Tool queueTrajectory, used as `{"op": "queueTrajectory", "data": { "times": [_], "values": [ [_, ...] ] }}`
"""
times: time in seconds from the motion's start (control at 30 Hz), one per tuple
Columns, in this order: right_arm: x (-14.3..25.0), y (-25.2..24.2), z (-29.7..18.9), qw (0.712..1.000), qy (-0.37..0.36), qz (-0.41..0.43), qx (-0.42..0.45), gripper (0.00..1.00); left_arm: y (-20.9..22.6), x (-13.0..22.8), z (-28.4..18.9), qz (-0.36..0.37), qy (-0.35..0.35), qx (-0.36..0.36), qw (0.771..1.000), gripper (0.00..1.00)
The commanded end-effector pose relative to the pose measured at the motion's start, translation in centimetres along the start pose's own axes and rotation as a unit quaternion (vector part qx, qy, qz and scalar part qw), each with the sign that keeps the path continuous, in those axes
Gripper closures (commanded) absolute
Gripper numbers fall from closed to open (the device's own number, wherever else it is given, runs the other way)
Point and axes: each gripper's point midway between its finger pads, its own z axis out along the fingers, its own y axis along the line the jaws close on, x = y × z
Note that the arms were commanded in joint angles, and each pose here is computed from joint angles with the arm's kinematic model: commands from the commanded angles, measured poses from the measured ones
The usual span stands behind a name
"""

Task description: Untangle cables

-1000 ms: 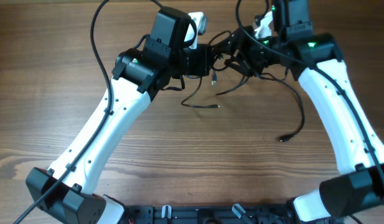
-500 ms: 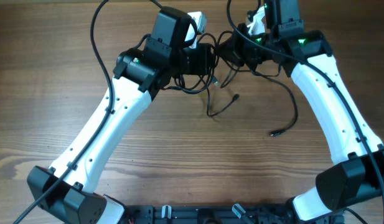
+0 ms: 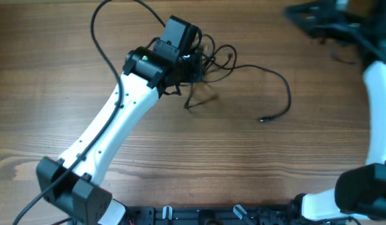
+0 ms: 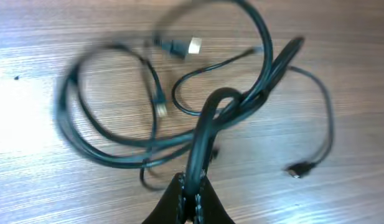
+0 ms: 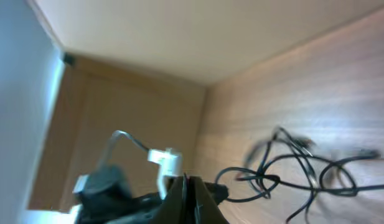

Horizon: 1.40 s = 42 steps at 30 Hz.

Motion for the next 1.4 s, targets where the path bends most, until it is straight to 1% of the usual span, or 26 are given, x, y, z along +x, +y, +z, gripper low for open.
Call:
{"op": "queueTrajectory", "data": {
  "times": [0.0,0.03,0.1,0.13,0.2,0.23,0.3,0.33,0.4,0.43,0.5,0.57,0.67,0.73,0.77,0.87,1.07,1.1,1.13,1.17,1.2,1.23,1.3,1.33,1.37],
  "values": [
    [-0.6,1.7,-3.9,0.999,-0.007,-0.002,-0.039,0.96,1.1,-0.4,0.5,-0.005,-0.005,-0.021,1.0,0.96],
    [-0.7,1.7,-4.1,0.999,-0.01,-0.007,-0.039,0.96,1.0,-0.5,0.5,-0.006,-0.006,-0.018,1.0,0.96],
    [-0.1,1.4,-3.5,0.999,-0.002,-0.014,-0.034,0.95,-0.2,-0.5,0.5,-0.006,-0.004,0.015,1.0,0.96],
    [0.4,1.0,-2.6,1.0,0.003,-0.011,-0.022,0.91,-1.5,-0.7,0.4,-0.005,-0.003,0.05,0.999,0.96],
    [1.8,-0.4,-0.7,1.0,0.015,0.002,0.022,0.75,-4.1,-1.1,-0.1,0.0,-0.003,0.122,0.992,0.96],
    [3.2,-0.9,1.1,0.998,0.034,0.003,0.046,0.67,-6.0,-1.7,-0.7,0.006,-0.011,0.174,0.985,0.96],
    [5.1,-0.8,3.4,0.996,0.062,-0.006,0.061,0.58,-6.9,-2.5,-1.1,-0.014,-0.021,0.198,0.98,0.96],
    [6.0,-0.7,4.6,0.995,0.074,-0.01,0.07,0.56,-7.1,-2.8,-1.1,-0.026,-0.024,0.201,0.979,0.96],
    [7.7,-1.3,6.7,0.99,0.091,-0.016,0.105,0.56,-7.2,-3.2,-1.2,-0.05,-0.026,0.206,0.977,0.96],
    [8.7,-2.0,7.8,0.986,0.094,-0.003,0.139,0.56,-7.3,-3.3,-1.3,-0.063,-0.026,0.208,0.976,0.96],
    [9.6,-2.2,8.9,0.982,0.096,-0.002,0.165,0.55,-7.3,-3.3,-1.3,-0.084,-0.023,0.208,0.974,0.96],
    [10.4,-2.6,10.0,0.976,0.093,-0.001,0.196,0.53,-7.7,-3.3,-1.4,-0.087,-0.019,0.218,0.972,0.96],
    [11.0,-3.9,11.1,0.97,0.093,0.019,0.222,0.6,-8.3,-2.9,-1.7,-0.083,-0.007,0.238,0.968,0.96],
    [11.2,-4.9,11.7,0.968,0.102,0.031,0.227,0.62,-8.6,-2.8,-1.9,-0.081,-0.003,0.247,0.966,0.96],
    [11.5,-5.8,12.2,0.966,0.109,0.049,0.232,0.65,-8.7,-2.9,-1.9,-0.08,-0.004,0.249,0.965,0.96],
    [12.3,-6.7,14.0,0.966,0.137,0.061,0.211,0.71,-8.8,-2.9,-2.0,-0.08,-0.004,0.251,0.965,0.96],
    [14.2,-8.3,16.6,0.959,0.167,0.076,0.214,0.73,-8.8,-2.9,-2.0,-0.08,-0.004,0.251,0.965,0.96],
    [14.2,-8.3,16.7,0.96,0.167,0.075,0.213,0.77,-8.8,-2.9,-2.0,-0.08,-0.004,0.251,0.965,0.96],
    [13.9,-8.2,16.8,0.962,0.164,0.07,0.209,0.89,-8.8,-2.9,-2.0,-0.079,-0.004,0.251,0.965,0.96],
    [13.7,-7.9,16.9,0.964,0.163,0.066,0.2,0.96,-8.7,-2.9,-2.0,-0.077,-0.005,0.25,0.965,0.96],
    [13.4,-7.5,16.9,0.967,0.164,0.063,0.185,0.96,-8.7,-3.0,-1.9,-0.074,-0.007,0.248,0.966,0.96],
    [13.0,-7.0,16.8,0.971,0.164,0.054,0.167,0.96,-8.2,-3.0,-1.7,-0.077,-0.01,0.235,0.969,0.96],
    [11.1,-5.1,15.2,0.98,0.153,0.046,0.121,0.96,-5.5,-2.8,-0.5,-0.093,-0.021,0.157,0.983,0.96],
    [9.8,-4.1,13.9,0.984,0.143,0.04,0.096,0.96,-3.8,-2.5,-0.1,-0.099,-0.024,0.112,0.988,0.96],
    [8.7,-2.9,12.5,0.988,0.138,0.036,0.063,0.96,-2.7,-2.3,0.2,-0.102,-0.025,0.083,0.991,0.96]
  ]
}}
